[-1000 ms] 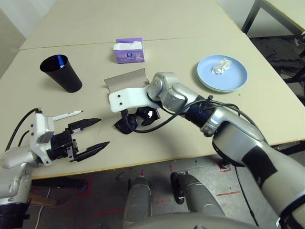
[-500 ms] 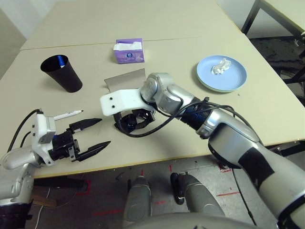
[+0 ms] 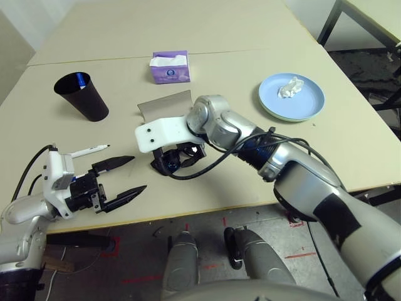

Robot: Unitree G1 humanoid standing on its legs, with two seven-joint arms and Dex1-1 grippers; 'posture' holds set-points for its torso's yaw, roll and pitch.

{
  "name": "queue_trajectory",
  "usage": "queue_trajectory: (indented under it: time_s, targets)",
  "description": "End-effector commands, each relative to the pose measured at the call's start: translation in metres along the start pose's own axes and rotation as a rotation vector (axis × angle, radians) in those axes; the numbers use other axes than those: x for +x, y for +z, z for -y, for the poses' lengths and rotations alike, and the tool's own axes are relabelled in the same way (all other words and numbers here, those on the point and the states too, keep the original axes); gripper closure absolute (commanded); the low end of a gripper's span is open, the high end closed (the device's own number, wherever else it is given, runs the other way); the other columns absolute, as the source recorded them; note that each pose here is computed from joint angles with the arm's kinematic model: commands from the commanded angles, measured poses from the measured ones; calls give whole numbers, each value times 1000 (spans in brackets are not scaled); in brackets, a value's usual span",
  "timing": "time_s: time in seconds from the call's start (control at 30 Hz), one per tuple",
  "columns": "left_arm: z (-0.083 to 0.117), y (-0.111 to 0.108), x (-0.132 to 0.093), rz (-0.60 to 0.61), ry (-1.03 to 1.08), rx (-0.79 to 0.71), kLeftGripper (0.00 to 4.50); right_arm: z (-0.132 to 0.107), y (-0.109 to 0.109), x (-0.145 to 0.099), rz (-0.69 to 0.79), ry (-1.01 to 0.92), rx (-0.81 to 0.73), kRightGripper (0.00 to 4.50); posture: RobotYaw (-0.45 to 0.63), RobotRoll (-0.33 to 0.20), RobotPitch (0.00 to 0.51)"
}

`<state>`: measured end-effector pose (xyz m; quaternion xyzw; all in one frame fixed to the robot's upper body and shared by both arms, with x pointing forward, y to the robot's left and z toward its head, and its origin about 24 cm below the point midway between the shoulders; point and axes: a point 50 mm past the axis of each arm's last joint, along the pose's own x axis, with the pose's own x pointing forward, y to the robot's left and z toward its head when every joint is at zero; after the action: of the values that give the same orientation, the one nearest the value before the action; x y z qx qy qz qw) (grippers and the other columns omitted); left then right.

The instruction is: Organize and tidy the items on the table.

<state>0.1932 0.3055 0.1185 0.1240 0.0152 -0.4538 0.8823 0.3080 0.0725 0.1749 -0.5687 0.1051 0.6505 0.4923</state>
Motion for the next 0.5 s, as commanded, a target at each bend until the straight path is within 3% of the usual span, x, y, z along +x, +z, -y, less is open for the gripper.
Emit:
queue_trajectory:
  time_s: [0.03, 0.33, 0.43, 0.5]
  targets:
    - [3, -1, -1, -9, -2, 6, 0, -2, 2, 1, 19, 18, 1, 28, 112, 0, 189]
    - [3, 2, -2, -3, 0, 14, 0, -3, -5, 5, 1, 14, 14, 28, 123, 0, 197]
    - [3, 5, -1, 1, -4, 23, 0, -5, -8, 8, 4, 28, 28, 640, 129, 0, 199]
    - [5, 12, 4, 15, -26, 46, 0, -8, -11, 10, 2, 42, 37, 1373, 139, 0, 201]
